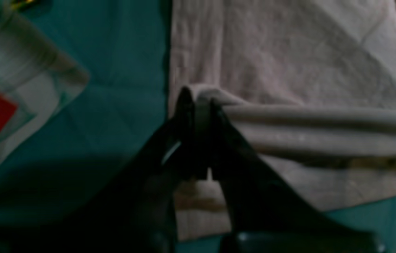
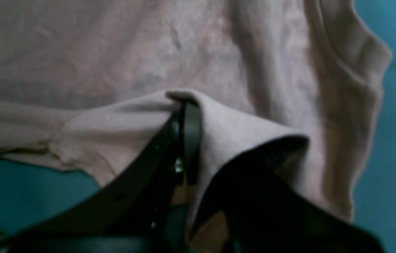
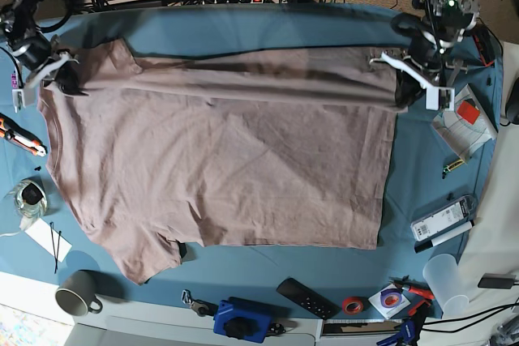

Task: Fold the T-shirt properly
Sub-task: 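Fold the shirt side inward with both grippers toward the shirt's middle, then lay the folded edge down and open both grippers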

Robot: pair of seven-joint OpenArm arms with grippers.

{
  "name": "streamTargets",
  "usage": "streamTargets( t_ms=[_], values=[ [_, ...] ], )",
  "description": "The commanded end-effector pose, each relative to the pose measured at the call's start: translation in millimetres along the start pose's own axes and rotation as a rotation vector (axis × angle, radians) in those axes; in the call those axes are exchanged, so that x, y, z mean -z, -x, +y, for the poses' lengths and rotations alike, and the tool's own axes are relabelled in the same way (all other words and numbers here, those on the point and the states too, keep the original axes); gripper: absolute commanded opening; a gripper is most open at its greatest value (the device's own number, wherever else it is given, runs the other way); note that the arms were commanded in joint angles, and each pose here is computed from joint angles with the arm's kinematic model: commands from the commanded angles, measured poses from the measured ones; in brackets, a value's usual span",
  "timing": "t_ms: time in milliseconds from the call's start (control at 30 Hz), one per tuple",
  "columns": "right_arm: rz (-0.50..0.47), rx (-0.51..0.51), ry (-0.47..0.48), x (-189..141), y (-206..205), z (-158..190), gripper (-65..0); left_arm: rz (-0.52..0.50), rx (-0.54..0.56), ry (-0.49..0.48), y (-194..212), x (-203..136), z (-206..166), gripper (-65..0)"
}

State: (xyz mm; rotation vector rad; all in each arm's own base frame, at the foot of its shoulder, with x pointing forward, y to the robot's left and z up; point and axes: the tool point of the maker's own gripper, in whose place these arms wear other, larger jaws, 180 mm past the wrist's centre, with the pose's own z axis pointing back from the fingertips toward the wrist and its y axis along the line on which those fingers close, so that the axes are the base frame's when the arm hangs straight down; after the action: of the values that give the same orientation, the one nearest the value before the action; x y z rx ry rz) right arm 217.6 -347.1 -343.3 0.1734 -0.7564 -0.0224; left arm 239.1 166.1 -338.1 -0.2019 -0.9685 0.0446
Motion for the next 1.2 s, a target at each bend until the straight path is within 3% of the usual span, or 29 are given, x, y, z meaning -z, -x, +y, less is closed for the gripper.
streamTargets(
  t_ms=[0, 200, 433, 567, 733, 1033, 1167],
  values=[
    [-0.056, -0.032, 0.020, -3, -22, -5, -65.0, -0.036, 0.005, 0.011, -11, 4, 0, -65.0],
    [-0.103, -0.037, 0.048, 8, -42, -11, -65.0, -0.031, 0.018, 0.037, -17, 29, 0, -65.0],
    [-0.121, 0.079, 0.028, 29, -46, -25, -65.0, -0.067, 0.082, 0.093, -41, 52, -16, -65.0],
    [-0.131, 0.116, 0.017, 36, -49, -29, -65.0, -0.061, 0.141, 0.071, -50, 70, -16, -65.0],
    [-0.165, 0.097, 0.044, 37, -59, -34, -65.0, -0.087, 0.137, 0.062, -69, 87, -11, -65.0],
    [-0.210, 0.076, 0.052, 39, -83, -34, -65.0, -0.043, 0.092, 0.055, -72, 122, 1, -65.0],
    [-0.183, 0.029, 0.059, 47, -84, -28, -65.0, -0.074, 0.097, 0.058, -88, 125, -1, -65.0]
  ],
)
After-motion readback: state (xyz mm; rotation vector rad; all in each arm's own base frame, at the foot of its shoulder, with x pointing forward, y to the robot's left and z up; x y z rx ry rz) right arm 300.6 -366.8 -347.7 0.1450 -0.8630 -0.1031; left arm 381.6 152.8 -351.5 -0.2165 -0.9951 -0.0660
